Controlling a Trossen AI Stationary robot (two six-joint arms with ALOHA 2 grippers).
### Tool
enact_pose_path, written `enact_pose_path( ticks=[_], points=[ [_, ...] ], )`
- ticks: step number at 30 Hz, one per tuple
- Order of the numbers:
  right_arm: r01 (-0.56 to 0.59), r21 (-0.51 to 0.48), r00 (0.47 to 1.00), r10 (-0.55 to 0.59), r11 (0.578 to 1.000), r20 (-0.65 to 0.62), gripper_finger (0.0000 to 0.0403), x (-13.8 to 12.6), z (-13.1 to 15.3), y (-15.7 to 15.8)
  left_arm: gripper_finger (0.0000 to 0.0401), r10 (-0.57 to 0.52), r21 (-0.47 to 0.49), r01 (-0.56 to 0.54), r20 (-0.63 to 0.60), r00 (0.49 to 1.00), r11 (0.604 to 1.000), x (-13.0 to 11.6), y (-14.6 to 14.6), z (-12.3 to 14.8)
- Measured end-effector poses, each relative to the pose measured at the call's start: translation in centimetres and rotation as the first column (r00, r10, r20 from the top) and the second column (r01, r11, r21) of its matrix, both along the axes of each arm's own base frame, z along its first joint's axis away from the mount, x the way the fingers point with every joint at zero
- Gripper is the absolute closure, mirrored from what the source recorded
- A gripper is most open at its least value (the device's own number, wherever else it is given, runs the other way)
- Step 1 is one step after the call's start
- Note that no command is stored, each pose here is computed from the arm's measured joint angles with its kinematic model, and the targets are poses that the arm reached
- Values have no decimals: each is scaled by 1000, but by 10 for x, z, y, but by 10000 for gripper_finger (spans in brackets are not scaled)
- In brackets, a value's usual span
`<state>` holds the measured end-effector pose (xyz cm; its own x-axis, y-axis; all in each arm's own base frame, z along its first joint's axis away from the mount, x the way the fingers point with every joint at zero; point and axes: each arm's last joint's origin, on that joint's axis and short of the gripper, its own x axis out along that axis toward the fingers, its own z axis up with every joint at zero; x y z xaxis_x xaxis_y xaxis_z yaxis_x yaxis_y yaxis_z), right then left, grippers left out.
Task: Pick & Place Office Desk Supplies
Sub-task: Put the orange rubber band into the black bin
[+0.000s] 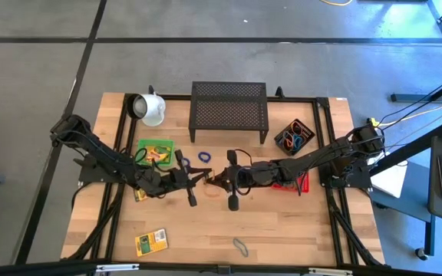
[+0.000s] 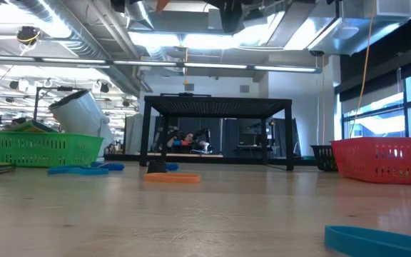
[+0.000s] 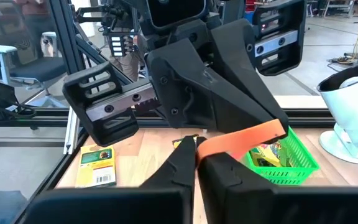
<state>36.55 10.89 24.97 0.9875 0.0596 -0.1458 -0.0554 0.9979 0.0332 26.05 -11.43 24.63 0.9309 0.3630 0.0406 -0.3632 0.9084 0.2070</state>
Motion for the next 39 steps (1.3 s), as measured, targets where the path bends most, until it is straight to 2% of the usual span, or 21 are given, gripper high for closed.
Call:
enact_pose_path(
  ticks=[7,18,22,26,31,35,39],
  points=[
    [0,0,1000,0,1000,0,396,0,0,0,381,4,-57,-2,22,1000,998,0,0,0],
    [-2,-2,1000,2,1000,-7,400,0,-1,0,256,17,-168,-7,59,998,986,0,0,-1],
    [0,8,1000,0,1000,-23,401,0,-2,0,226,12,-173,-1,61,998,985,-1,-1,-1],
    [2,13,1000,-2,1000,-24,401,0,-2,0,211,13,-173,-2,63,998,985,-3,-4,0],
    [9,13,998,-8,1000,-59,402,-1,-5,0,208,108,-121,-101,47,993,987,-14,-12,6],
    [105,-13,984,-106,994,-142,402,-6,-10,-5,208,176,-132,-168,50,983,977,-30,-20,14],
    [231,-27,943,-230,973,-240,399,-22,-3,-12,208,169,-146,-163,28,985,976,-44,-30,16]
  ],
)
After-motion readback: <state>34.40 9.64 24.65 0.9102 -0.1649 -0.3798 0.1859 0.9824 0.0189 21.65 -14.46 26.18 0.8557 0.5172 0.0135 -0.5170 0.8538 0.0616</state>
